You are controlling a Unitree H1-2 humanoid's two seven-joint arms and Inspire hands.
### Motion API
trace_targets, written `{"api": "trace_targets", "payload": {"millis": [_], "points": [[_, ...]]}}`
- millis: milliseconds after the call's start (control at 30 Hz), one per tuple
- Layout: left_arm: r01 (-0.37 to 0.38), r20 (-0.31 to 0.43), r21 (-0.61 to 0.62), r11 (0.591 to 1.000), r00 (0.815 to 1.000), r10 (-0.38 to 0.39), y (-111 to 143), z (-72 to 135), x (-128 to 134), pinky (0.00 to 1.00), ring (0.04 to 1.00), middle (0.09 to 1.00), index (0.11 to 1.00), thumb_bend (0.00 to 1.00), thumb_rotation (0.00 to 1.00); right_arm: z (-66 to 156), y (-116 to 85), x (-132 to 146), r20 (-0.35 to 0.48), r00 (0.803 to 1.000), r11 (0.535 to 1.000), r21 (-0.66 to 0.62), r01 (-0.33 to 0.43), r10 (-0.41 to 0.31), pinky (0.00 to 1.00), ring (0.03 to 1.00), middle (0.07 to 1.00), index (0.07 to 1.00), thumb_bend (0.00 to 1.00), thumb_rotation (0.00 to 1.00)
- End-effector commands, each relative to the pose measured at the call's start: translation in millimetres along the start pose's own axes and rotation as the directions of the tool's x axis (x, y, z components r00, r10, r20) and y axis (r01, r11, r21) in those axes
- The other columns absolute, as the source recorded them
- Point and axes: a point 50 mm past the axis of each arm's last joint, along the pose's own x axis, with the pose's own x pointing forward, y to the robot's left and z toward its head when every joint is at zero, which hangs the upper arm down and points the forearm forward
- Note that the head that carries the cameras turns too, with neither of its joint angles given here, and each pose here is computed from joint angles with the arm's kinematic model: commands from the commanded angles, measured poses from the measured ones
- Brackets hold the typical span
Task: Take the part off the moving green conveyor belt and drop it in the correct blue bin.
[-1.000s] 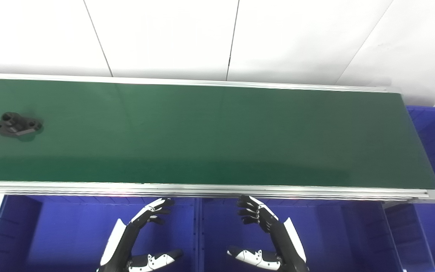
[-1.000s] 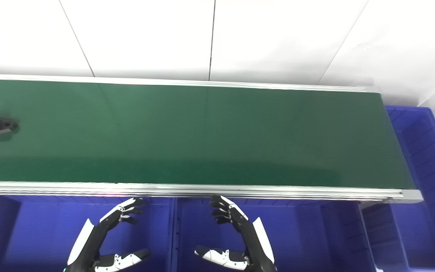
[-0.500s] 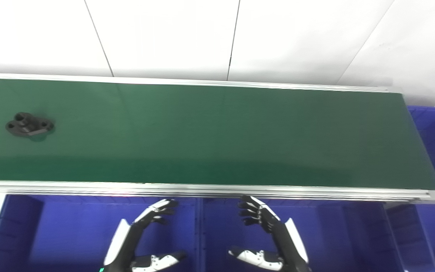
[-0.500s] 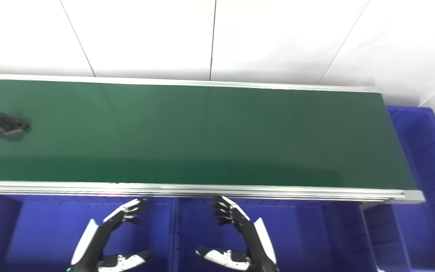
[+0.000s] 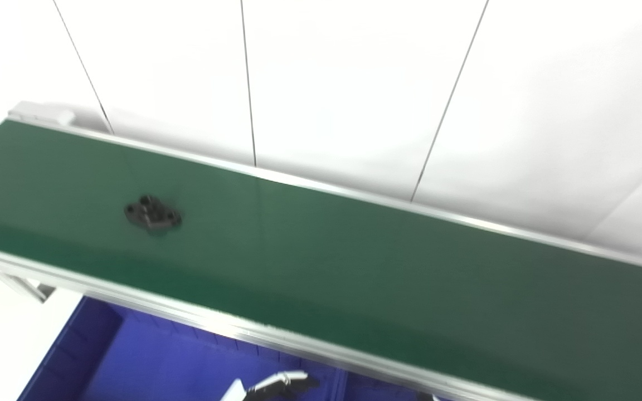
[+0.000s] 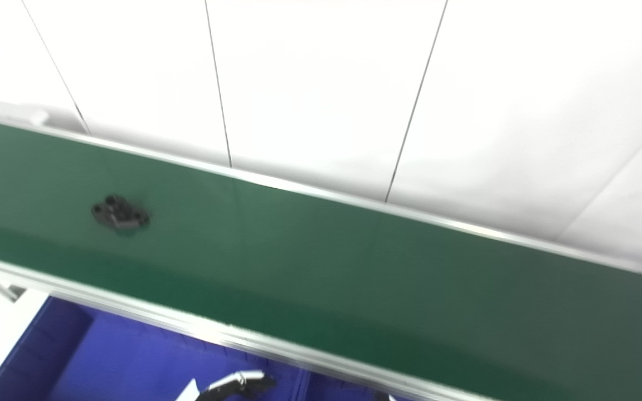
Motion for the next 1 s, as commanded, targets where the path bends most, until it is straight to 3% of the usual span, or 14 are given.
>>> {"api": "trace_targets", "payload": {"millis": [0,967], "points": [[-0.013,0.039,-0.01,1.0,0.999,0.013,1,4,3,0.66,0.738,0.791,0.74,0.77,0.36,8,0,1,0.073,0.997,1.0,0.005,0.011,-0.012,0.66,0.751,0.793,0.85,0.68,0.34],[-0.015,0.046,-0.019,1.0,0.999,0.016,6,6,9,0.62,0.715,0.785,0.724,0.75,0.33,16,1,6,0.122,0.992,0.999,-0.004,0.041,-0.04,0.61,0.697,0.749,0.817,0.66,0.33]]}}
